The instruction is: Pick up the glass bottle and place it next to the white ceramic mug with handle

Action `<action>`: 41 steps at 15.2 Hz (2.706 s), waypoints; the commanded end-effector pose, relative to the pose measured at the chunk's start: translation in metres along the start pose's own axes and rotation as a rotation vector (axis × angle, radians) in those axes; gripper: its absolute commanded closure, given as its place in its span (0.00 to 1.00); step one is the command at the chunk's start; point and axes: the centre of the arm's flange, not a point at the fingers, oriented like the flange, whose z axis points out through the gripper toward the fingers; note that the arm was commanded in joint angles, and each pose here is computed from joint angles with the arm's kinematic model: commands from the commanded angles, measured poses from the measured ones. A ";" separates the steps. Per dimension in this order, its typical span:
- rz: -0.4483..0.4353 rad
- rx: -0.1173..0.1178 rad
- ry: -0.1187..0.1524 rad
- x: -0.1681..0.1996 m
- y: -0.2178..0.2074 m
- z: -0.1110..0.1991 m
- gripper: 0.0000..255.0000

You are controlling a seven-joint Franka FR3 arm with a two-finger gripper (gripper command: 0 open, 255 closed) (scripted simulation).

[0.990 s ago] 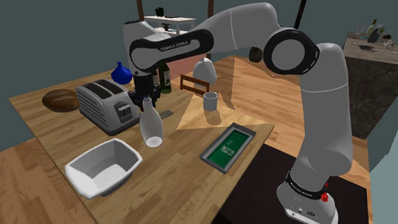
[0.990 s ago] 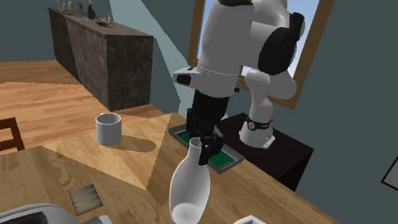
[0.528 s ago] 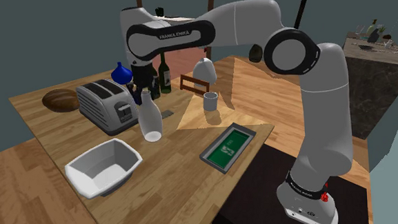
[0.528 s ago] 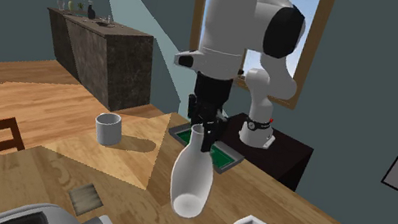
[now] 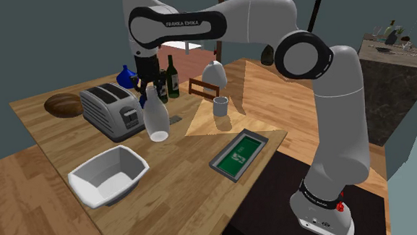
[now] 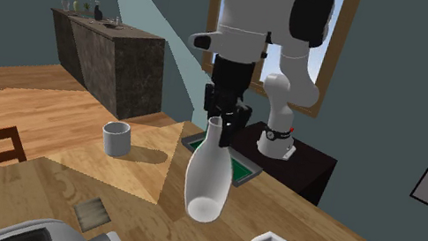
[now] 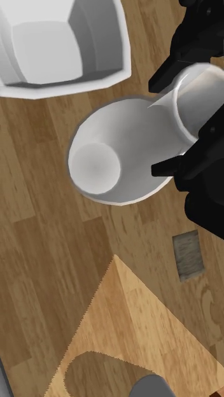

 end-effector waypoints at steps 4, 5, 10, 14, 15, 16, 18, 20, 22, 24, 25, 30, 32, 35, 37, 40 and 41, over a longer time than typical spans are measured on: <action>0.000 0.000 0.000 0.001 0.000 -0.027 1.00; 0.000 0.000 0.000 0.001 0.000 -0.032 1.00; 0.000 0.000 0.000 0.002 0.000 -0.057 1.00; 0.000 0.000 0.000 -0.001 0.051 -0.071 1.00; 0.000 0.000 0.000 -0.002 0.064 -0.075 1.00; 0.000 0.000 0.000 -0.003 0.076 -0.078 1.00; 0.000 0.000 0.000 -0.004 0.102 -0.085 1.00; 0.000 0.000 0.000 -0.006 0.127 -0.093 1.00; 0.000 0.000 0.000 -0.008 0.152 -0.100 1.00; 0.000 0.000 0.000 -0.009 0.178 -0.107 1.00; 0.000 0.000 0.000 -0.010 0.190 -0.111 1.00; 0.000 0.000 0.000 -0.014 0.254 -0.128 1.00; 0.000 0.000 0.000 -0.016 0.279 -0.136 1.00; 0.000 0.000 0.000 -0.018 0.317 -0.146 1.00; 0.000 0.000 0.000 -0.020 0.343 -0.154 1.00; 0.000 0.000 0.000 -0.022 0.381 -0.164 1.00; 0.000 0.000 0.000 -0.023 0.393 -0.168 1.00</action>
